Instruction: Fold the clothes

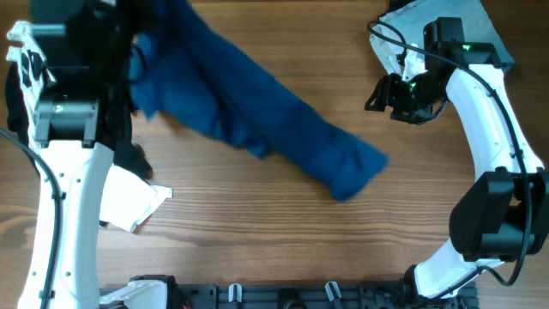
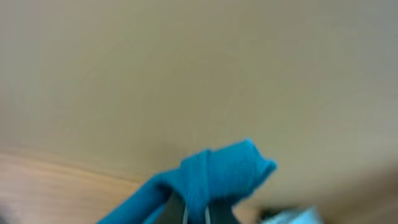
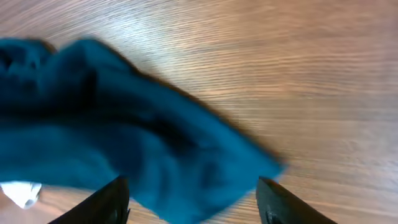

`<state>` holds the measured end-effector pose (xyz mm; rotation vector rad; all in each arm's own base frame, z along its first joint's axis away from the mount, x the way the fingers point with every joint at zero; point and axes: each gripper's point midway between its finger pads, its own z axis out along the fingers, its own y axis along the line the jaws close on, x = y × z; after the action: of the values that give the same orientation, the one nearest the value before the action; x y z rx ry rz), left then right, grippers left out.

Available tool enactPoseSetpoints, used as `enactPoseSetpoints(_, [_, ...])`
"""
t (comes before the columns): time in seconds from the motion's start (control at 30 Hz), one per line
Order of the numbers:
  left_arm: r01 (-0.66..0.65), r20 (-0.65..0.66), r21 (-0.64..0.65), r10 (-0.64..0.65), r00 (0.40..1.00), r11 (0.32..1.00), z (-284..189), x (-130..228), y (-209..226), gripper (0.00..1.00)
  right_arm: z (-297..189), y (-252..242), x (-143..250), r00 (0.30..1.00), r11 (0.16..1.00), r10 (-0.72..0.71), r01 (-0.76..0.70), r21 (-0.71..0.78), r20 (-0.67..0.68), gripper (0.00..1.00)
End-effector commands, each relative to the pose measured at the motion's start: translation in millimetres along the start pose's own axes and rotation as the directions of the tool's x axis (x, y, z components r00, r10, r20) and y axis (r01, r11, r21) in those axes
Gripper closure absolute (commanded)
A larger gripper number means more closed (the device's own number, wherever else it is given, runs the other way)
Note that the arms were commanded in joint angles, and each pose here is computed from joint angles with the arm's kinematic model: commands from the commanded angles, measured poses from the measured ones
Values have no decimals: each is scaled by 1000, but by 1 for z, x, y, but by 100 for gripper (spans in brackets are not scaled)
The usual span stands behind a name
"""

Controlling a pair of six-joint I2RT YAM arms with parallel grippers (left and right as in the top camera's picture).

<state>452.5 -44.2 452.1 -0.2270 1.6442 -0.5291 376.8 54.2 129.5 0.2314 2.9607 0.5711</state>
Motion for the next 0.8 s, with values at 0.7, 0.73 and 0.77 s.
enactPoseSetpoints(0.7, [-164, -557, -481, -156, 816, 861, -83, 125, 120, 96, 121, 64, 76, 960, 934, -267, 236, -268, -82, 34])
enactPoseSetpoints(0.73, [-163, -557, -482, -157, 816, 861, -83, 125, 120, 96, 125, 65, 78, 960, 932, -269, 239, -273, -78, 36])
enactPoseSetpoints(0.77, [-164, -557, -481, -156, 816, 861, -83, 125, 120, 96, 131, 67, 80, 958, 929, -277, 248, -276, -71, 36])
